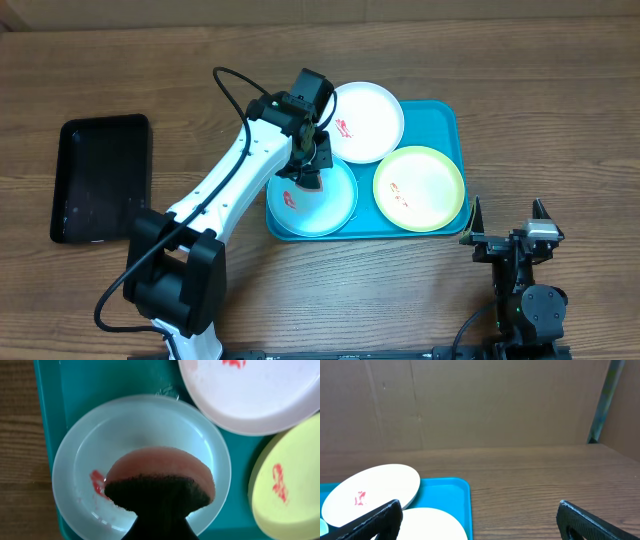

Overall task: Clean dirty plates on tray and stack at the side
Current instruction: 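Lift the sponge and move it over the light-blue plate, then reach the right gripper to the light-blue plate rim and grasp it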

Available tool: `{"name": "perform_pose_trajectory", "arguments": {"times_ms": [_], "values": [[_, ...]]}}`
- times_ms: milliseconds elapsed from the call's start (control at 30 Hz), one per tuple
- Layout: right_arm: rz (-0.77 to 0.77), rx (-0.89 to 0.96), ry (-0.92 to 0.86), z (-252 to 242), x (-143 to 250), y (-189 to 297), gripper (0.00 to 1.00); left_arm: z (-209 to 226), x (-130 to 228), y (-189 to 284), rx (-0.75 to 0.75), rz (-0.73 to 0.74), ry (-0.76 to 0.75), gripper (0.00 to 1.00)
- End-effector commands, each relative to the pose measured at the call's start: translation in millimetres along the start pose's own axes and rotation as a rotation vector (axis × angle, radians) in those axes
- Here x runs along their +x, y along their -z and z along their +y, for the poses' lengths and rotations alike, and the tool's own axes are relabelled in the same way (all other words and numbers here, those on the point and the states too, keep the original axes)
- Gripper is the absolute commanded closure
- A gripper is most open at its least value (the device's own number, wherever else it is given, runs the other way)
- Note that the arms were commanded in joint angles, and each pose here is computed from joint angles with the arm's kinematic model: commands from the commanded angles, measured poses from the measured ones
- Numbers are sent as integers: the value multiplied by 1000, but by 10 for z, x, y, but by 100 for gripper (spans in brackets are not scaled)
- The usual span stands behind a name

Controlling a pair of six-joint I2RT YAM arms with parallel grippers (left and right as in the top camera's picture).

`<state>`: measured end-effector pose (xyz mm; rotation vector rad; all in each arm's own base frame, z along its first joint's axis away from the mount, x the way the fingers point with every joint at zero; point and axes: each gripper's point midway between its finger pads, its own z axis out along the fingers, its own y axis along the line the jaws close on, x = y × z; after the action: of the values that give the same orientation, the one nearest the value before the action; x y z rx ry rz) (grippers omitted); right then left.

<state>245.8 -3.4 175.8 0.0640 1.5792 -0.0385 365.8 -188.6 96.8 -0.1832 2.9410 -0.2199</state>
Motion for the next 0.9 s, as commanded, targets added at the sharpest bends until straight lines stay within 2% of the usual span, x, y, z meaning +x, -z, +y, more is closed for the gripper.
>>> {"name": "perform_pose_trajectory", "arguments": {"times_ms": [0, 167, 200, 300, 400, 500, 533, 600, 700, 800, 867], "values": [[-18, 6, -3, -15, -18, -1, 0, 121, 11, -196, -60, -1, 70, 96], [-10, -325, -3, 544, -3, 89, 0, 75, 122, -434, -38, 78, 63, 96], [-47, -467, 0, 769, -91, 186, 0, 46, 139, -479, -22, 94, 31, 96], [-203, -693, 37, 1092, -432, 446, 0, -8, 143, -500, 8, 102, -18, 96], [-390, -725, 11, 1101, -947, 635, 0, -10, 134, -501, 8, 98, -23, 96], [-463, -609, -25, 911, -1452, 691, 0, -2, 126, -501, 8, 96, -22, 96], [-445, -506, -19, 760, -1756, 685, 0, -11, 116, -503, 11, 92, -30, 96], [-391, -429, -3, 652, -1975, 658, 0, -16, 108, -504, 13, 88, -30, 96], [-218, -383, 39, 612, -2191, 530, 0, -35, 88, -505, 21, 81, -30, 96], [-34, -485, 27, 801, -2185, 399, 0, -42, 81, -505, 25, 78, -30, 95], [94, -633, 4, 1046, -2050, 360, 0, -46, 85, -505, 27, 80, -30, 96]]}}
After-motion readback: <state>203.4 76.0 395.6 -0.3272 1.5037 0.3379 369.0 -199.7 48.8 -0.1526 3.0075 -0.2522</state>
